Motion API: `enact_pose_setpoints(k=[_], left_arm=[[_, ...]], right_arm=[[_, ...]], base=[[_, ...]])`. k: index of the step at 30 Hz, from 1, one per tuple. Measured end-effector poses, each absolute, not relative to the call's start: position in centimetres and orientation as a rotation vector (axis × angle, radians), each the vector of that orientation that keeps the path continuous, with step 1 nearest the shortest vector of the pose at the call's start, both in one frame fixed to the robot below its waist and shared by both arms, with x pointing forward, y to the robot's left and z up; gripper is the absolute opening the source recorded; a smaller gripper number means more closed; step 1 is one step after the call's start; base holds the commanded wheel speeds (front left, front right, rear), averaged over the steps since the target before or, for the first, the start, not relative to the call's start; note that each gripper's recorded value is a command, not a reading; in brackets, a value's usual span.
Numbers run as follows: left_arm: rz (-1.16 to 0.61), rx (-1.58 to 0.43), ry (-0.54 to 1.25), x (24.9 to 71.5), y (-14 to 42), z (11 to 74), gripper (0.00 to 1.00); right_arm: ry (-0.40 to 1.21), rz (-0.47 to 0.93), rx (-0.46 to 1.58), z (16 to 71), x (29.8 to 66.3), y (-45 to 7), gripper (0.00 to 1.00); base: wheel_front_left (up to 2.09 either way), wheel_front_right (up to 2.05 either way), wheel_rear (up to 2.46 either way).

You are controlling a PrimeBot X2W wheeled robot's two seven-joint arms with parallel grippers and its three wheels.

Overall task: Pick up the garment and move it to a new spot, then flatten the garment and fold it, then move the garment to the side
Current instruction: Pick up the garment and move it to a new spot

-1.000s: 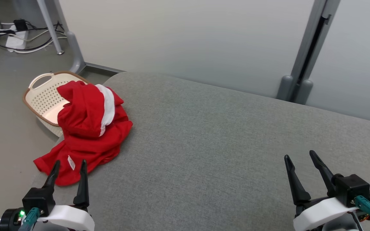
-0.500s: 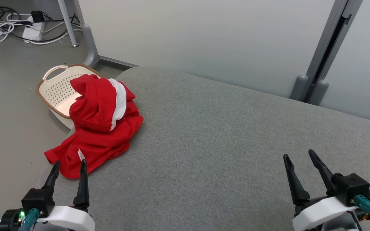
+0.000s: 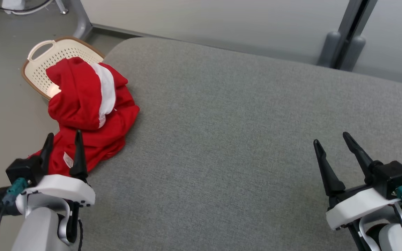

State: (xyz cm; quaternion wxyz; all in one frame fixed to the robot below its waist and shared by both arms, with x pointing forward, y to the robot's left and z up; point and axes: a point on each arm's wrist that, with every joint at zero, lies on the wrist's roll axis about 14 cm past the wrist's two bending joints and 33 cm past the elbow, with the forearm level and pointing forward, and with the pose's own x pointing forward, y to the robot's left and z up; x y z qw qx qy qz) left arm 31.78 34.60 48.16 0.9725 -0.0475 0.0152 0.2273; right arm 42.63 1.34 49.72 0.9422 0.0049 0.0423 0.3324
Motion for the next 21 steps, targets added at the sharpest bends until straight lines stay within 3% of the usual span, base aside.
enact_pose_setpoints(k=[10, 18, 20, 21], left_arm=[[0.481, -0.094, 0.299, 36.7, 37.7, 41.5, 1.00], [0.511, -0.086, 0.377, 38.2, 39.7, 39.8, 1.00], [0.508, -0.071, 0.373, 38.4, 40.0, 40.1, 0.00], [0.511, -0.066, 0.361, 38.5, 40.3, 40.6, 0.00]], right_arm=[[0.163, 0.627, 0.002, 45.8, 46.2, -1.3, 1.00], [0.209, 0.580, 0.003, 43.7, 46.9, -3.2, 1.00], [0.211, 0.574, 0.002, 43.6, 47.0, -3.4, 1.00], [0.209, 0.572, 0.001, 43.7, 47.0, -3.5, 1.00]], base=[[0.00, 0.00, 0.00], [0.00, 0.00, 0.00], [0.00, 0.00, 0.00], [0.00, 0.00, 0.00]])
